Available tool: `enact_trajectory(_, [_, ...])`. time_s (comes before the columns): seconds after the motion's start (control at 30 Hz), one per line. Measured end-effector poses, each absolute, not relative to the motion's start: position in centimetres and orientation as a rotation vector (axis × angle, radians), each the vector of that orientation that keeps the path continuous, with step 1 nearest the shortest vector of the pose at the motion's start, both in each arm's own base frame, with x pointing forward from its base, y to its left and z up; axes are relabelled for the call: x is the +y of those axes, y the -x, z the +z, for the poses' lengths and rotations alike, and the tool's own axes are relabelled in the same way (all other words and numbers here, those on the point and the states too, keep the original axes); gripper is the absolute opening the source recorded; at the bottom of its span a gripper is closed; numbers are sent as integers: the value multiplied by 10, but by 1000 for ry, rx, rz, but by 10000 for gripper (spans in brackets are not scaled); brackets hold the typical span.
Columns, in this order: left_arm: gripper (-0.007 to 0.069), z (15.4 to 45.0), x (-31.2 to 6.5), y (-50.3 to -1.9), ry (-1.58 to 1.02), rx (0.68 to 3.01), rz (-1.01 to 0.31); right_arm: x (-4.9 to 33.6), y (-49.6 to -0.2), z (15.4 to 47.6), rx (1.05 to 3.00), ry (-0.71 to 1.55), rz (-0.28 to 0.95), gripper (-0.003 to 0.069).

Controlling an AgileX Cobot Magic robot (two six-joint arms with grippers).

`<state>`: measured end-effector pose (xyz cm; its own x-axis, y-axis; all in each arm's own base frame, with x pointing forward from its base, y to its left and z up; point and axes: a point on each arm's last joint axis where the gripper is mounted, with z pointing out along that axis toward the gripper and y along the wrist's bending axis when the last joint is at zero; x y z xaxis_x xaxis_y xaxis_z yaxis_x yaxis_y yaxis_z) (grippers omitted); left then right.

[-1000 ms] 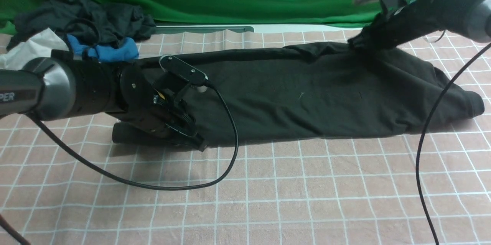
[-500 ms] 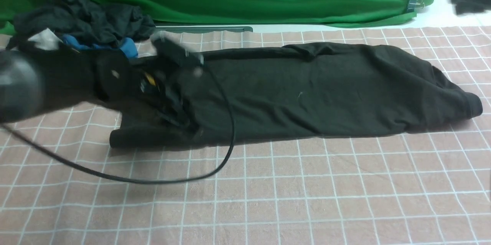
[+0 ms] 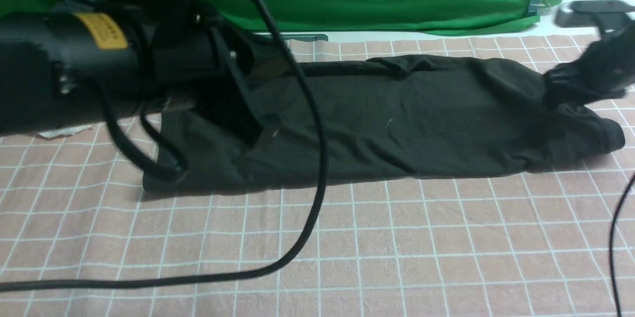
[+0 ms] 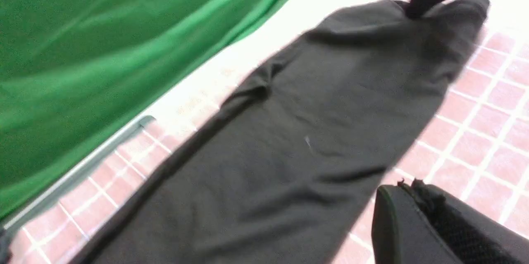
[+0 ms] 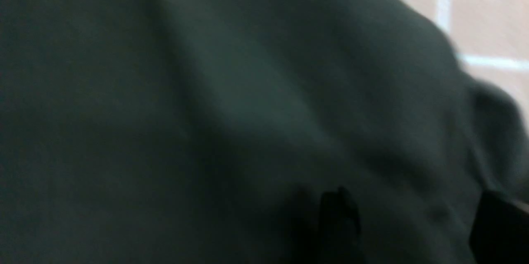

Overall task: Fold a long-sleeved shirt over a pink coffee tablecloth.
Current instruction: 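Pull the folded dark garment lengthwise by its ends to straighten it flat on the table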

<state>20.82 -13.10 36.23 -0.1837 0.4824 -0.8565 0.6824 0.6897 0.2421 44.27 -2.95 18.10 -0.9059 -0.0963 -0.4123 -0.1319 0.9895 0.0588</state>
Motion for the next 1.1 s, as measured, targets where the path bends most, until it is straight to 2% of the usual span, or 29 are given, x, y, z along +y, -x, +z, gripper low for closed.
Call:
enact_trajectory(0.3, [18, 338, -124, -197, -942, 1891, -230, -30, -448, 178, 2678, 130, 77, 389])
enact_trajectory(0.53, [18, 344, -119, -188, -922, 1851, -227, -35, -447, 175, 2693, 76, 82, 388])
enact_trajectory(0.73, [18, 348, -118, -187, -907, 1828, -224, -36, -451, 160, 2700, 65, 83, 385])
enact_trajectory(0.93, [18, 347, -118, -187, -914, 1837, -226, -36, -453, 147, 2719, 62, 84, 311])
enact_trajectory(1.03, [18, 347, -118, -187, -914, 1837, -226, -36, -453, 147, 2716, 64, 83, 253])
enact_trajectory(1.1, [18, 347, -118, -187, -915, 1839, -227, -36, -453, 150, 2709, 83, 77, 179])
